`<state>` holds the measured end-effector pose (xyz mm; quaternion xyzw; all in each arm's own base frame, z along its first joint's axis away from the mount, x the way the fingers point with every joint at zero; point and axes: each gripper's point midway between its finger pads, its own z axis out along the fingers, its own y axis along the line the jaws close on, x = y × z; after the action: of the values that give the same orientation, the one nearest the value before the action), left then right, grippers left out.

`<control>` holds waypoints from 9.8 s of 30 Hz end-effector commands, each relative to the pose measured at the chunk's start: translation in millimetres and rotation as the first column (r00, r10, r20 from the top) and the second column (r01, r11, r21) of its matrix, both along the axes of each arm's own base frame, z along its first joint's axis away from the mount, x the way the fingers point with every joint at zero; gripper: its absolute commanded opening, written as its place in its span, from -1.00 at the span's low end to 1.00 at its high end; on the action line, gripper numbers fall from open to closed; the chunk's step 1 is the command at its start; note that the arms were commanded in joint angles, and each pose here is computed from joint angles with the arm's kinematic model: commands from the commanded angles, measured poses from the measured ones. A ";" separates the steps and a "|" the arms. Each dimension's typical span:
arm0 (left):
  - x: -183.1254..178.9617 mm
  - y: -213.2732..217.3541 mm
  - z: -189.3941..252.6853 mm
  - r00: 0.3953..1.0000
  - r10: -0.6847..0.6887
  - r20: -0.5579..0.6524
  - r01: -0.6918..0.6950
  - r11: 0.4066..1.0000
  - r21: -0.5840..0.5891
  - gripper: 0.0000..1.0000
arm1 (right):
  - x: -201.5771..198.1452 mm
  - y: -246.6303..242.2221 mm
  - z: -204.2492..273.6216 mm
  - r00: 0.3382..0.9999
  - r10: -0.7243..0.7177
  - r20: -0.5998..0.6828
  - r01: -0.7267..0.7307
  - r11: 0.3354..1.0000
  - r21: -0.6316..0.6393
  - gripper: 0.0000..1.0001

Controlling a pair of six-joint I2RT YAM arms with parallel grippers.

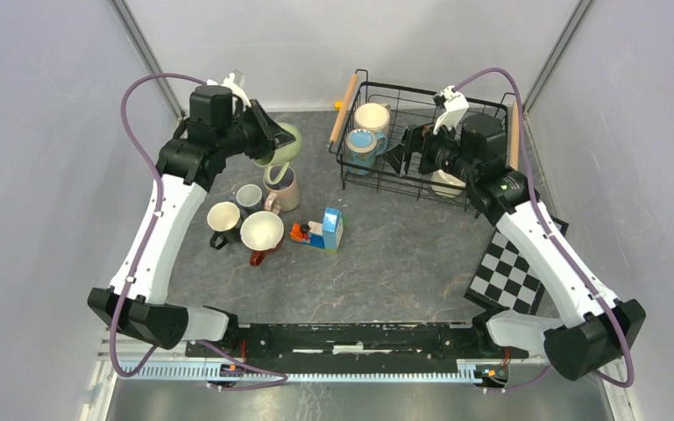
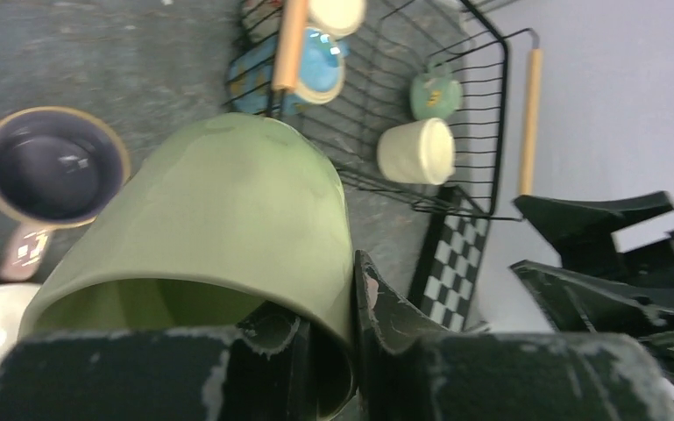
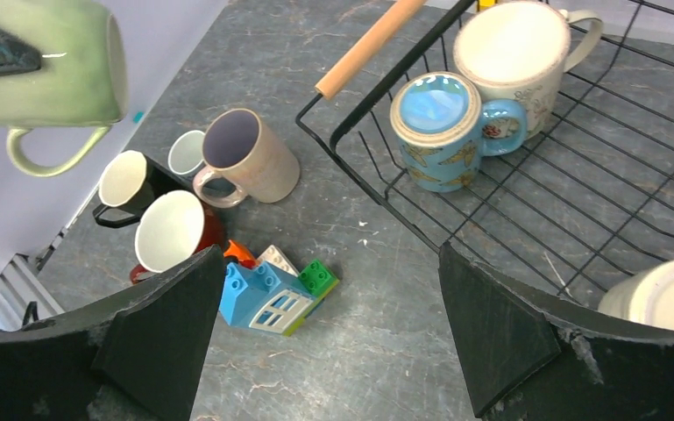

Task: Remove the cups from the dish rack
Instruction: Place the cup at the center of the board, then move the cup to the dish rack, then unload the cup from the dish rack.

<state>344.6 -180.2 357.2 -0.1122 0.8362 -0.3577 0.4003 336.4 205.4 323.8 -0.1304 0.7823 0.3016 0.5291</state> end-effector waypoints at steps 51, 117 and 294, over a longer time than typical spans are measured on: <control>-204.8 -106.0 -207.3 0.788 -0.475 -0.390 0.610 0.523 0.595 -0.95 | 48.1 -120.3 -80.6 0.856 -0.468 -0.221 0.444 0.883 -0.151 0.96; -161.2 -1.3 -239.7 0.912 -0.125 -0.390 0.367 0.673 0.642 0.36 | 57.1 -80.4 -89.5 0.900 -0.373 -0.225 0.344 0.925 -0.160 0.96; -115.6 -52.9 -73.4 0.953 -0.300 -0.034 0.278 0.828 0.488 1.00 | 148.5 26.5 -207.7 0.971 0.070 -0.228 -0.184 0.829 -0.528 -0.70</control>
<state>224.2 -228.9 276.7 0.1267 0.9063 -0.1780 0.3617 473.9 228.6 101.6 -0.2978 0.8825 0.1201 0.3436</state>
